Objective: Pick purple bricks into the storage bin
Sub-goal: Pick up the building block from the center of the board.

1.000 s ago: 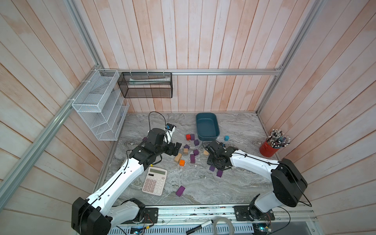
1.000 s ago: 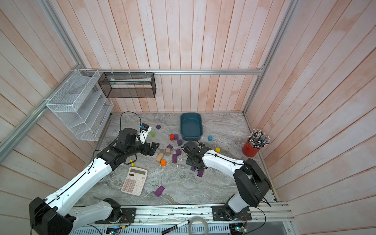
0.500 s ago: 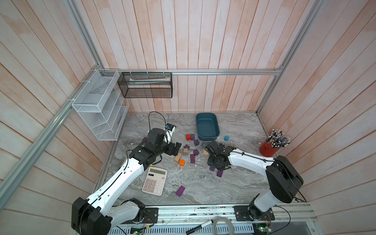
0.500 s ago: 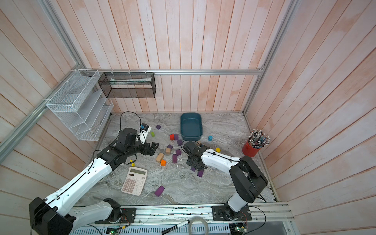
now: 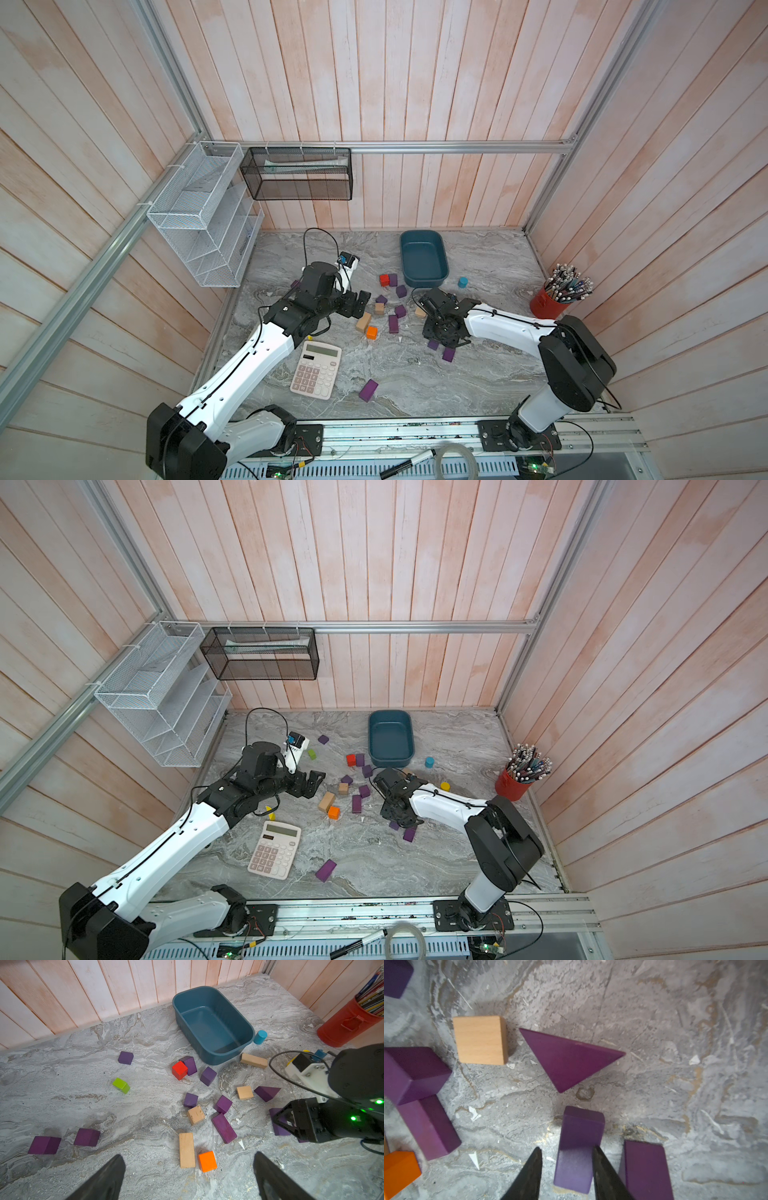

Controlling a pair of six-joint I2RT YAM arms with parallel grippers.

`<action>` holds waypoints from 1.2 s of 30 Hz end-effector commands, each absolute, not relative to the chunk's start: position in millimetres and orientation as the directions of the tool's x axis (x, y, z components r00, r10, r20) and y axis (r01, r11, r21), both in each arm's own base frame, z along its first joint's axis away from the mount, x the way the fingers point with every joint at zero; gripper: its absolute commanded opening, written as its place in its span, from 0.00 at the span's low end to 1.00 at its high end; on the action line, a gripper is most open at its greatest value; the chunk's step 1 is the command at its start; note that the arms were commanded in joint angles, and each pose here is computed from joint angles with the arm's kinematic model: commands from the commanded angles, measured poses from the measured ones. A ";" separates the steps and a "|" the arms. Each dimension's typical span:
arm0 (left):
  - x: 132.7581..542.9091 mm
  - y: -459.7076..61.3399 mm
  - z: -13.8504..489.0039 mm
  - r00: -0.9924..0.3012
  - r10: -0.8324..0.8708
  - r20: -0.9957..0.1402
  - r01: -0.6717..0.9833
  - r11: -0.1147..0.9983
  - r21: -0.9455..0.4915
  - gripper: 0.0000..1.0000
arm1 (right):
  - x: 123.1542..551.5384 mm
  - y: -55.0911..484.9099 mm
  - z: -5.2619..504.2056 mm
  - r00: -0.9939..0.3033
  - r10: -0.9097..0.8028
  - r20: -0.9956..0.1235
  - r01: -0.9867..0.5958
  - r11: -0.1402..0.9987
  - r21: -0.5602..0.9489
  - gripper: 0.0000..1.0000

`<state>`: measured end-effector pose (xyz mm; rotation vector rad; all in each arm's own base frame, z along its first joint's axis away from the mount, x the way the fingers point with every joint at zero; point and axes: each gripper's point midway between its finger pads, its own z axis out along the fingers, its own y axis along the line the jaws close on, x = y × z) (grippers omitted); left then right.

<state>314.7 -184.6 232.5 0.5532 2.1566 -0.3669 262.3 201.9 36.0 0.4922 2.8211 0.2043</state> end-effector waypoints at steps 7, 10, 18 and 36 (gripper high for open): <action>315.5 -184.1 233.3 -0.541 0.246 -0.804 0.503 0.861 -0.075 0.97 | 253.7 194.0 25.7 -0.911 0.351 -0.215 0.322 0.933 0.160 0.42; 315.0 -184.3 232.4 -0.544 0.247 -0.802 0.503 0.861 -0.076 0.97 | 256.4 194.2 31.6 -0.907 0.353 -0.228 0.321 0.933 0.166 0.42; 315.6 -185.3 230.6 -0.548 0.250 -0.799 0.505 0.860 -0.078 0.97 | 262.2 188.7 46.9 -0.895 0.355 -0.272 0.322 0.934 0.157 0.42; 315.0 -185.6 230.2 -0.551 0.250 -0.796 0.508 0.858 -0.082 0.97 | 250.2 186.8 23.7 -0.912 0.345 -0.220 0.322 0.937 0.134 0.49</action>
